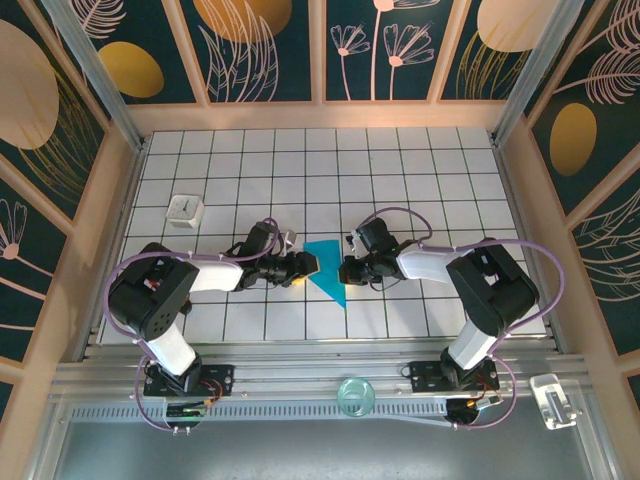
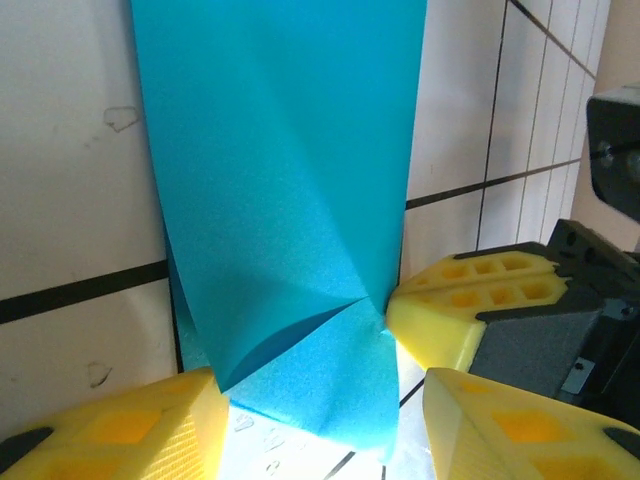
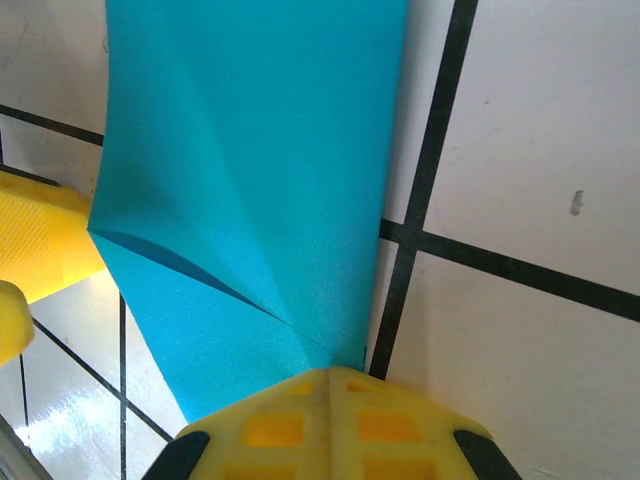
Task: Fold a paper plane with a square sheet of paper (pick it up from the middle)
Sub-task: Fourth fold the wing at the center of the table.
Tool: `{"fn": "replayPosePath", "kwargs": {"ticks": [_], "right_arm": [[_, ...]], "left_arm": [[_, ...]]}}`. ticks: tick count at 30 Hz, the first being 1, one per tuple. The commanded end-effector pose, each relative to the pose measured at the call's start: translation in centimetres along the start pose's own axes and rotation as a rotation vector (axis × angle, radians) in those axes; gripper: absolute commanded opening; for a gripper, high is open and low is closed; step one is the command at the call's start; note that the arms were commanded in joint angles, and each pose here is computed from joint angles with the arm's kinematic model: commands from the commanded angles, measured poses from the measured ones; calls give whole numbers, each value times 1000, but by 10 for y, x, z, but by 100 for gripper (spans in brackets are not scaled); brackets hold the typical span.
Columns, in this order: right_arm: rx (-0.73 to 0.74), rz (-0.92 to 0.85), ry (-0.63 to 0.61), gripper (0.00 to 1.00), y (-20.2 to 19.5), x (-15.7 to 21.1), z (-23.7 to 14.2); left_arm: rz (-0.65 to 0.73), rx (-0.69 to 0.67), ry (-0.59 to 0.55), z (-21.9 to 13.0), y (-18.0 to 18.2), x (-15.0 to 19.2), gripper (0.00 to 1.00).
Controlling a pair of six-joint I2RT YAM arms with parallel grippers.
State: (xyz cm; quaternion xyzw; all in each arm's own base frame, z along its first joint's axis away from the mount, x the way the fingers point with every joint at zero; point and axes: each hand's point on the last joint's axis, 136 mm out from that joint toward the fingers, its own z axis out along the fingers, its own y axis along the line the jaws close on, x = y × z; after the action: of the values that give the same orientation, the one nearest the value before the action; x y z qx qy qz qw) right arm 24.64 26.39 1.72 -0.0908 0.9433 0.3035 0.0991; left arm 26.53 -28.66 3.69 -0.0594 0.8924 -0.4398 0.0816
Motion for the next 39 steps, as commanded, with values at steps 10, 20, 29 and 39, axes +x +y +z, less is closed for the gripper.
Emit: {"fn": "replayPosePath", "kwargs": {"ticks": [10,20,29,39], "right_arm": [[63,13,30,0,-21,14,6],[75,11,38,0,-24,15,8],[85,-3,42,0,-24,12,8],[43,-137,-87,15,13,-23,-29]], "left_arm": [[8,18,-3,9,3,-6,37],[57,-11,19,11,12,-5,25],[60,-13,10,8,11,-6,8],[-86,-29,-111,-20,-6,-10,0]]}}
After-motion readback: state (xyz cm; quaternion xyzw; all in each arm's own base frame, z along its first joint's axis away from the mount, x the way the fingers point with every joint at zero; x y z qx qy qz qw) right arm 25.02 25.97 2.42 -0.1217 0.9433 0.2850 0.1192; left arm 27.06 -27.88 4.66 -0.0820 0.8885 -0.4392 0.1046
